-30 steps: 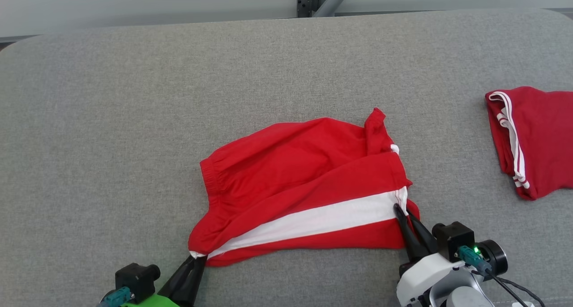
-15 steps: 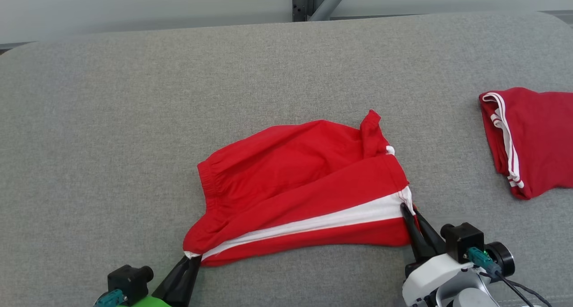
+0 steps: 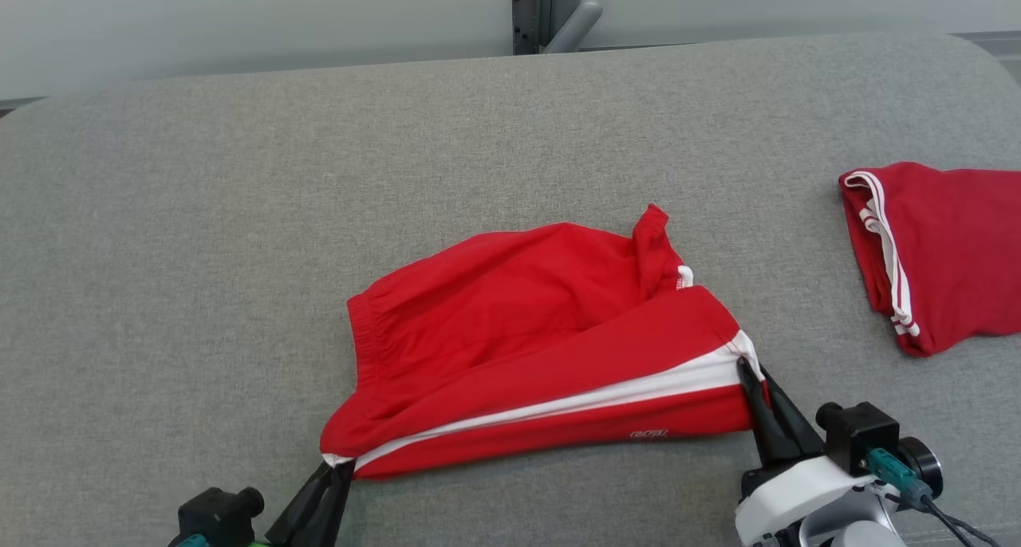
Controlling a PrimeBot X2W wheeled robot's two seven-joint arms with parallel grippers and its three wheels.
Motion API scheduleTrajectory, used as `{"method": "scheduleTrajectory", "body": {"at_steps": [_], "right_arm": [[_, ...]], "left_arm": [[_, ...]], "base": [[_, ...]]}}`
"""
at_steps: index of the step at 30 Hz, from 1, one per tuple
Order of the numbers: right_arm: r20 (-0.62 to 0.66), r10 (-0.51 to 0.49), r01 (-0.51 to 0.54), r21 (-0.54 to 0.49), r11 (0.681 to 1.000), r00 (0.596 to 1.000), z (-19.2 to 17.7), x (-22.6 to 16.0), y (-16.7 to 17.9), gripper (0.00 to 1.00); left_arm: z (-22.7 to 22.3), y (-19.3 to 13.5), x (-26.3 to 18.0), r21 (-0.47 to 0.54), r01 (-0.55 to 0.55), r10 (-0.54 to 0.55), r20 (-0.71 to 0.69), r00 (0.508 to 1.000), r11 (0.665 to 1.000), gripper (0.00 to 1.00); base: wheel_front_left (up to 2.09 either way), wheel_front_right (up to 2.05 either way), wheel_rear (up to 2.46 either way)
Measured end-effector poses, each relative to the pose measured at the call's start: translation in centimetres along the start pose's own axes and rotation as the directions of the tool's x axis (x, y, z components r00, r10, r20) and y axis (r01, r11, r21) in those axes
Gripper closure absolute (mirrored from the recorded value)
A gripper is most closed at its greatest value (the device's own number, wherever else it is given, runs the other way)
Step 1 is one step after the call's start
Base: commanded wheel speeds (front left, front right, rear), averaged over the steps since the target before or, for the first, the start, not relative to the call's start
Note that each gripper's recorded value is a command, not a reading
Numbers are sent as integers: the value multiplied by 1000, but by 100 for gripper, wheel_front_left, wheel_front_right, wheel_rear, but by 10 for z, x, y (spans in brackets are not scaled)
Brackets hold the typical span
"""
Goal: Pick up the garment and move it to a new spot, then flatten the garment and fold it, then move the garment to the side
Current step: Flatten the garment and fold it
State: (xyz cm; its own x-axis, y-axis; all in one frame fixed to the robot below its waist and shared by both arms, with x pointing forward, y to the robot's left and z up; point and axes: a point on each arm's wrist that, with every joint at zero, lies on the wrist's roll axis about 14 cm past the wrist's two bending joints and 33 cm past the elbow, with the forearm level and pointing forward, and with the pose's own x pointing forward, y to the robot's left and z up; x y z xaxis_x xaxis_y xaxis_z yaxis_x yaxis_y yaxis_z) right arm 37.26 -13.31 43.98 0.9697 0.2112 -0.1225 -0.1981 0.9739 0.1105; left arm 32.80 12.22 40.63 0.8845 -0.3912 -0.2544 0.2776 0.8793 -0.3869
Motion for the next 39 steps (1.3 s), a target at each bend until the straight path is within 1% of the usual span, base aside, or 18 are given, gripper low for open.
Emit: {"method": "scheduleTrajectory", "body": {"at_steps": [5,8,9,11,14,18,20,21,22,26,28,31,33,34,36,39], "right_arm": [[98,-10,4,65,998,995,36,2,-1,100],[145,3,-17,92,996,989,62,5,-2,100],[145,3,-17,92,996,989,62,5,-2,100],[179,24,-45,114,992,984,82,8,0,100],[258,77,-116,139,983,963,125,22,7,100],[374,159,-206,88,975,914,193,61,14,100],[422,191,-247,83,965,886,223,86,19,100],[436,202,-251,58,966,877,235,100,20,100],[448,212,-250,27,968,869,247,115,20,100],[477,227,-261,5,965,849,280,176,25,100],[484,216,-269,42,962,848,286,208,26,100],[484,171,-240,85,967,858,283,253,16,100],[511,122,-213,123,969,851,283,277,4,100],[526,93,-194,140,971,845,283,287,-5,100],[557,70,-189,160,969,827,284,304,-11,100],[620,69,-208,155,966,782,293,320,-7,100]], "left_arm": [[28,-13,-4,37,52,-54,81,995,998,100],[57,-24,-5,85,102,-113,145,983,991,100],[57,-24,-5,85,102,-113,145,983,991,100],[80,-33,-4,120,134,-154,178,972,984,100],[126,-50,5,212,199,-246,221,944,957,100],[200,-67,27,347,245,-352,291,889,905,100],[235,-73,45,383,260,-394,327,859,886,100],[250,-74,57,400,260,-405,335,851,879,100],[263,-73,70,415,257,-411,341,845,873,100],[299,-66,127,457,239,-415,335,846,857,100],[310,-55,158,453,219,-392,333,857,864,100],[324,-29,201,445,158,-331,342,880,881,100],[321,-10,229,477,108,-286,319,904,872,100],[319,-1,241,487,87,-266,311,912,869,100],[317,14,263,500,53,-234,307,922,864,100],[322,20,286,526,21,-240,353,904,850,100]], "base": [[0,0,0],[0,0,0],[0,0,0],[0,0,0],[0,0,0],[0,0,0],[0,0,0],[0,0,0],[0,0,0],[0,0,0],[0,0,0],[0,0,0],[0,0,0],[0,0,0],[0,0,0],[0,0,0]]}}
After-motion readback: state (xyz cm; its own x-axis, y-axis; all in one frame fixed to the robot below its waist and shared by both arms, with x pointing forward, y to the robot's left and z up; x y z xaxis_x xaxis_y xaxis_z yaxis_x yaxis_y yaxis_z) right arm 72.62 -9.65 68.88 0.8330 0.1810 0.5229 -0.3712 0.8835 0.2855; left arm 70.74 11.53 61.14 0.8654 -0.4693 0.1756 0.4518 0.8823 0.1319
